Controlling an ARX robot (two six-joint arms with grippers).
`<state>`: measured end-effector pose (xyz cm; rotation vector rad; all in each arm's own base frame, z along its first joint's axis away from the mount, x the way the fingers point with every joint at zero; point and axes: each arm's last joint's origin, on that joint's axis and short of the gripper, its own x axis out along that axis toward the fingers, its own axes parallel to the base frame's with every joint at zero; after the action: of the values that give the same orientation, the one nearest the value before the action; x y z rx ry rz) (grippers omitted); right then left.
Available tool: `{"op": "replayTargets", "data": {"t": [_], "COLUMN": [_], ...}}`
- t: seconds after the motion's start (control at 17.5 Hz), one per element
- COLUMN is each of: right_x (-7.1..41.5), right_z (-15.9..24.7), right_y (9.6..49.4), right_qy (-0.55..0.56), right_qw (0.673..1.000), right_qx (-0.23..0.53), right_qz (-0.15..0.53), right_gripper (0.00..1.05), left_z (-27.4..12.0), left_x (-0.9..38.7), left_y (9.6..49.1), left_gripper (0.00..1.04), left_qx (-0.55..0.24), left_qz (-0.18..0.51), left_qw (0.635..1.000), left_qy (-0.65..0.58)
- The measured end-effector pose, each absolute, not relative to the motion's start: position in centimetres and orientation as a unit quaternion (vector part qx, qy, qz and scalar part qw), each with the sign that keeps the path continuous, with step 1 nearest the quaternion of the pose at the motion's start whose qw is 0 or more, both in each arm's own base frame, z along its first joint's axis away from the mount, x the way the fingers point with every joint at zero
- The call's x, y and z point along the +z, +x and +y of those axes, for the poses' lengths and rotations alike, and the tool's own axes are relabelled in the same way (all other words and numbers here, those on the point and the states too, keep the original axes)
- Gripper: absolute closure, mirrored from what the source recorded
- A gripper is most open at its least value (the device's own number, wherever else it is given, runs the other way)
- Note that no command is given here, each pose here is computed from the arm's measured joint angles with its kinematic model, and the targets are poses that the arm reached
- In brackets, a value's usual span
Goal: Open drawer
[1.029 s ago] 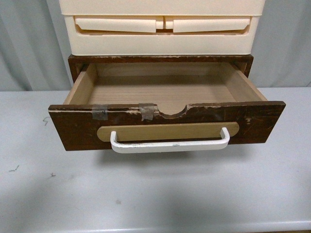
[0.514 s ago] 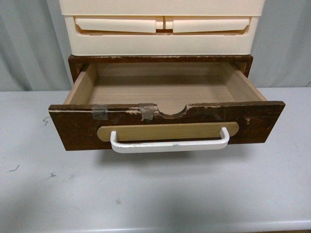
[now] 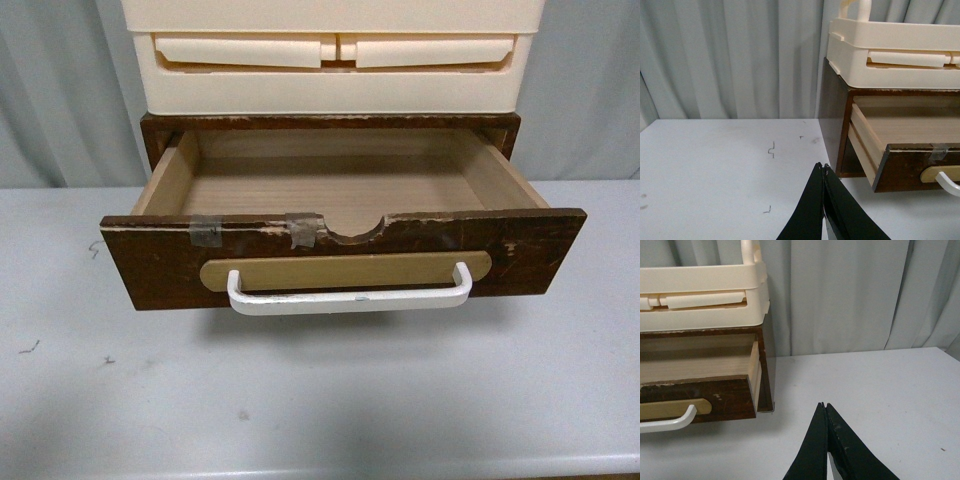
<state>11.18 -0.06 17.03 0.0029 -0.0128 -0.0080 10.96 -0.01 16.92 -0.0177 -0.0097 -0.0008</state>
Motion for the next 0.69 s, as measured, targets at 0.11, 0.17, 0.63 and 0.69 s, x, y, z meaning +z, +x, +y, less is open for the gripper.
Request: {"op": "replayTargets", "data": {"t": [0.11, 0.17, 0.63, 0.69], "right_x": [17.0, 17.0, 16.7, 16.7], "right_z": [-0.1, -0.1, 0.0, 0.0], "right_y": [11.0, 10.9, 9.7, 9.7], "right_qy": [0.001, 0.001, 0.001, 0.001], "right_qw": [1.0, 1.0, 1.0, 1.0], "right_qx": [-0.004, -0.004, -0.002, -0.002], "right_qz": [-0.006, -0.006, -0.001, -0.002], "right_gripper": [1.03, 1.03, 1.03, 1.03], "left_z": [0.0, 0.0, 0.0, 0.0], "left_x": [16.9, 16.3, 16.6, 16.6], "left_y": [10.8, 10.2, 9.7, 9.7], "left_gripper": [1.03, 1.03, 1.03, 1.0], "left_qx": [0.0, 0.0, 0.0, 0.0], "left_qz": [-0.004, 0.02, -0.001, -0.001], "left_qw": [1.0, 1.0, 1.0, 1.0], "left_qy": [-0.009, -0.009, -0.009, -0.009]}}
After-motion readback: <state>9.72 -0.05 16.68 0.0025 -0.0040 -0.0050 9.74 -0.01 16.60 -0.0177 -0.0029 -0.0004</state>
